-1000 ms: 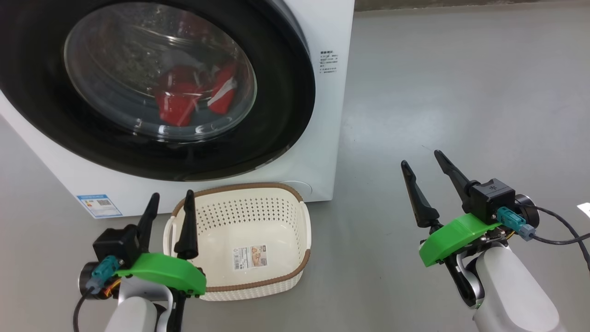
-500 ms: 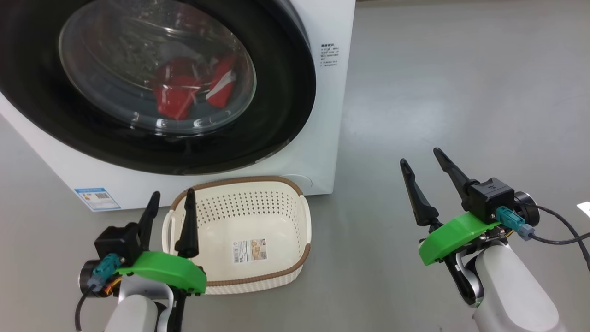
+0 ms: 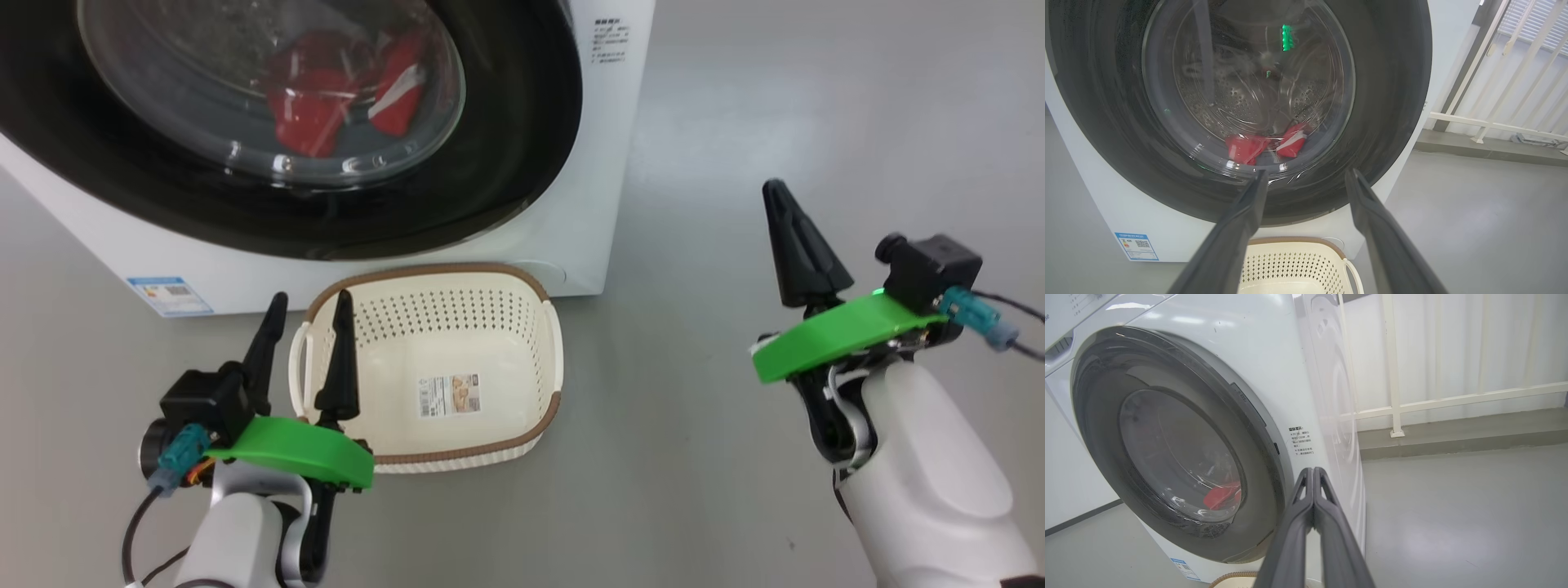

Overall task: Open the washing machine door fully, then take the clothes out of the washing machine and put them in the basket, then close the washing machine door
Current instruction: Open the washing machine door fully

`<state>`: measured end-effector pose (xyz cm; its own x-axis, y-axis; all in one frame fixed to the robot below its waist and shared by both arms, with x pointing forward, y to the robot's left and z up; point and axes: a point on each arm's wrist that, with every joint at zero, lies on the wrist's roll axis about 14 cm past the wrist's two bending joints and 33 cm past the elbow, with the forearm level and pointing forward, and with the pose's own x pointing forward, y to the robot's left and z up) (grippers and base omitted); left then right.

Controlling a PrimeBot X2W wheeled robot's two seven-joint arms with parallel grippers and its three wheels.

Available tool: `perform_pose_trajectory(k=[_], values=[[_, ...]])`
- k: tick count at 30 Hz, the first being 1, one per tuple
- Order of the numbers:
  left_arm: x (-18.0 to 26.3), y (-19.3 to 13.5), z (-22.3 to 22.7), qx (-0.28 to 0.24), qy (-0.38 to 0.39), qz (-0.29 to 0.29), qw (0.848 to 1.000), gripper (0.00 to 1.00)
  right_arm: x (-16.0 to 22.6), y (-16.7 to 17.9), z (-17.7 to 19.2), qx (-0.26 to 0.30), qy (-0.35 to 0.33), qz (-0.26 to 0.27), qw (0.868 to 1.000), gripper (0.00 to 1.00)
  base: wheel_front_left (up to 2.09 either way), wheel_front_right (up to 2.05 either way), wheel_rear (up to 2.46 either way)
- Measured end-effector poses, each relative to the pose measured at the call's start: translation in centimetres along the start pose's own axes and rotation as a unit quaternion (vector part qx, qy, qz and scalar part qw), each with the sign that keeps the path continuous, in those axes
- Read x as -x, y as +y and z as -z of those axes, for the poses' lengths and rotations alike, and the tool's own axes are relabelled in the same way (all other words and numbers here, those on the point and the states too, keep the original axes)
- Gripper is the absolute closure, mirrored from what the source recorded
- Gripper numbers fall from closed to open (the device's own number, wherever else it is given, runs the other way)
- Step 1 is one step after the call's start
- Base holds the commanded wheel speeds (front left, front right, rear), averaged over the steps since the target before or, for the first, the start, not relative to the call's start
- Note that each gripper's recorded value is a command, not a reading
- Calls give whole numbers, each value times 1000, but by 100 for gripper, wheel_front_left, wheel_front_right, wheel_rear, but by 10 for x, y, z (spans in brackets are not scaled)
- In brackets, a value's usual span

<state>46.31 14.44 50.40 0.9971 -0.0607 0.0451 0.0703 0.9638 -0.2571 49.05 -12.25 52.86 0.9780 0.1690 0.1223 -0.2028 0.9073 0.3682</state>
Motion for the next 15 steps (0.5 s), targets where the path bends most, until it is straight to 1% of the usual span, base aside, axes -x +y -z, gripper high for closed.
perform_pose_trajectory(k=[2, 3, 8, 11, 15], values=[[-1, 0, 2, -1, 0, 1, 1000, 0, -8, 0, 1, -29, -3, 3, 1000, 100, 0, 0, 0], [-1, 0, 2, -1, 0, 1, 1000, 0, -8, 0, 1, -29, -3, 3, 1000, 100, 0, 0, 0], [-8, 3, 1, -3, -5, 0, 1000, 0, -29, 5, 8, -101, 0, 4, 995, 100, 0, 0, 0], [-10, 6, 3, -4, -5, -2, 1000, 0, -44, 10, 11, -148, 1, 3, 989, 100, 0, 0, 0], [-15, 8, 3, -6, -7, -1, 1000, 0, -63, 19, 15, -207, 26, -14, 978, 100, 0, 0, 0]])
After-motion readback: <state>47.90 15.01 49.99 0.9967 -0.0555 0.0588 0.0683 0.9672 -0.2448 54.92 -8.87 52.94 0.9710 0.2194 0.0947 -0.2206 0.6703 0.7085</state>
